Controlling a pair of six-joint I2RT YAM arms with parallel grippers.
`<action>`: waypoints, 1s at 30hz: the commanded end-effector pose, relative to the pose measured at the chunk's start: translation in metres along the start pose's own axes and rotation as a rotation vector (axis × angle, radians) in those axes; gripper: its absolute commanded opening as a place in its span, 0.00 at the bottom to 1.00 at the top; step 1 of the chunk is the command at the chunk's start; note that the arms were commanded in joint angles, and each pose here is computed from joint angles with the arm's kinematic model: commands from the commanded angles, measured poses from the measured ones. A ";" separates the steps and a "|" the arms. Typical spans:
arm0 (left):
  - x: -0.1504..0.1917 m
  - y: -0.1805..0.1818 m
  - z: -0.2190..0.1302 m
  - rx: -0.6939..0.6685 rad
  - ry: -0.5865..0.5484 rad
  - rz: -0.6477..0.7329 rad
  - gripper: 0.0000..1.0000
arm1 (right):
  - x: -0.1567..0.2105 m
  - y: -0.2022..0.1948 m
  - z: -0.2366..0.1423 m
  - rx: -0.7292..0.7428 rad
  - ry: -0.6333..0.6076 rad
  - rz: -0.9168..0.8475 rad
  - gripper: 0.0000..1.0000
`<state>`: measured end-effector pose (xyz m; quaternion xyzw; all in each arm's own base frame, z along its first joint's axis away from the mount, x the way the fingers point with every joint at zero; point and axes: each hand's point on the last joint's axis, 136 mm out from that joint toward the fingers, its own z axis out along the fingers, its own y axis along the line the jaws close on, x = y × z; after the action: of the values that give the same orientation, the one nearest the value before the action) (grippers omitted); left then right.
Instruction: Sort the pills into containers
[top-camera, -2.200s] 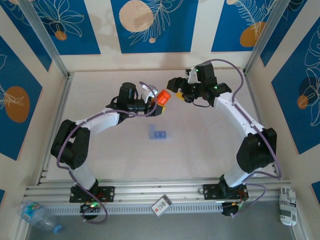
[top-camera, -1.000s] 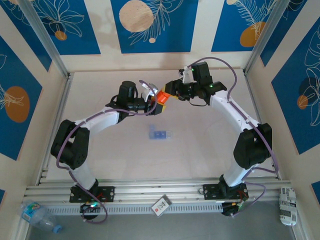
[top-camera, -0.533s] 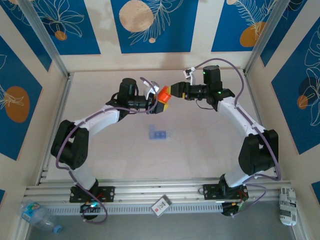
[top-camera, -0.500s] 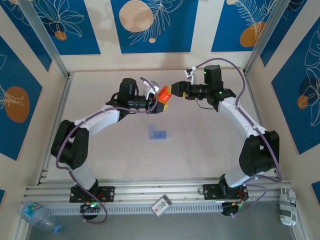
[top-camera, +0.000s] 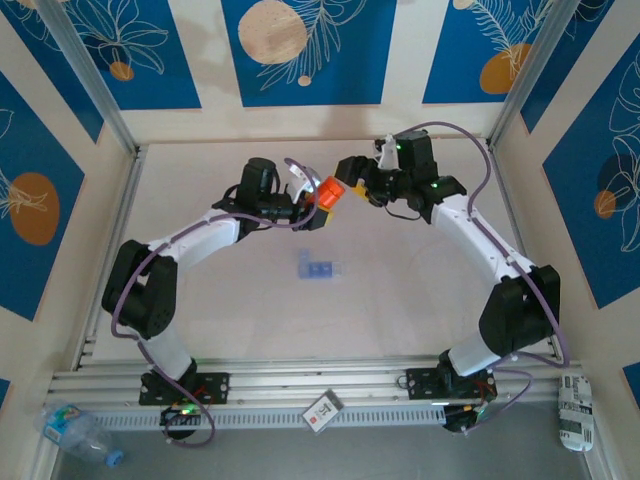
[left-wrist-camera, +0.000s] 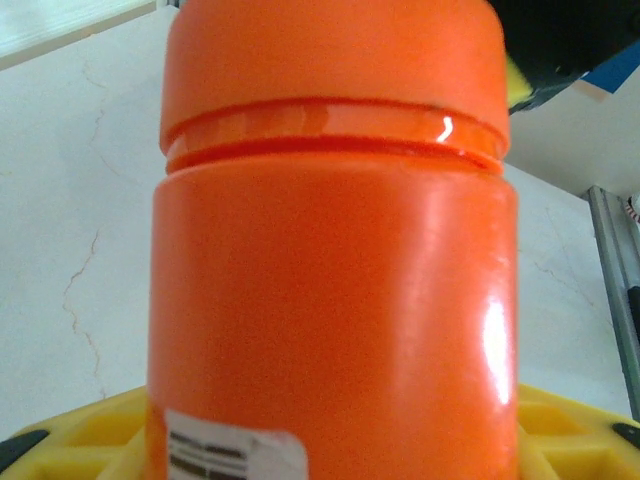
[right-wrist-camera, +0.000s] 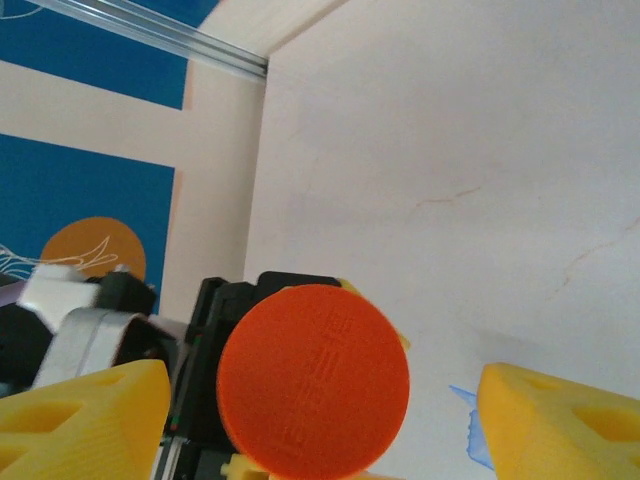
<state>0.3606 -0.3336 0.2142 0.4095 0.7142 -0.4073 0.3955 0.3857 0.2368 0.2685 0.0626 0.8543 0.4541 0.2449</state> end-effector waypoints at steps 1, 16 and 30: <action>-0.024 -0.011 -0.004 0.006 -0.035 0.077 0.00 | -0.002 0.002 0.007 0.022 0.002 0.032 0.81; -0.024 -0.009 -0.001 0.000 -0.042 0.068 0.00 | 0.012 0.010 0.022 -0.026 0.059 0.022 0.51; -0.060 -0.039 -0.021 0.211 -0.148 -0.016 0.00 | 0.018 0.020 -0.001 -0.253 0.074 -0.417 0.43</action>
<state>0.3517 -0.3375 0.2242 0.3942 0.7082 -0.4531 0.3713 0.3821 0.2546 0.2694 -0.0629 0.8234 0.4942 0.2715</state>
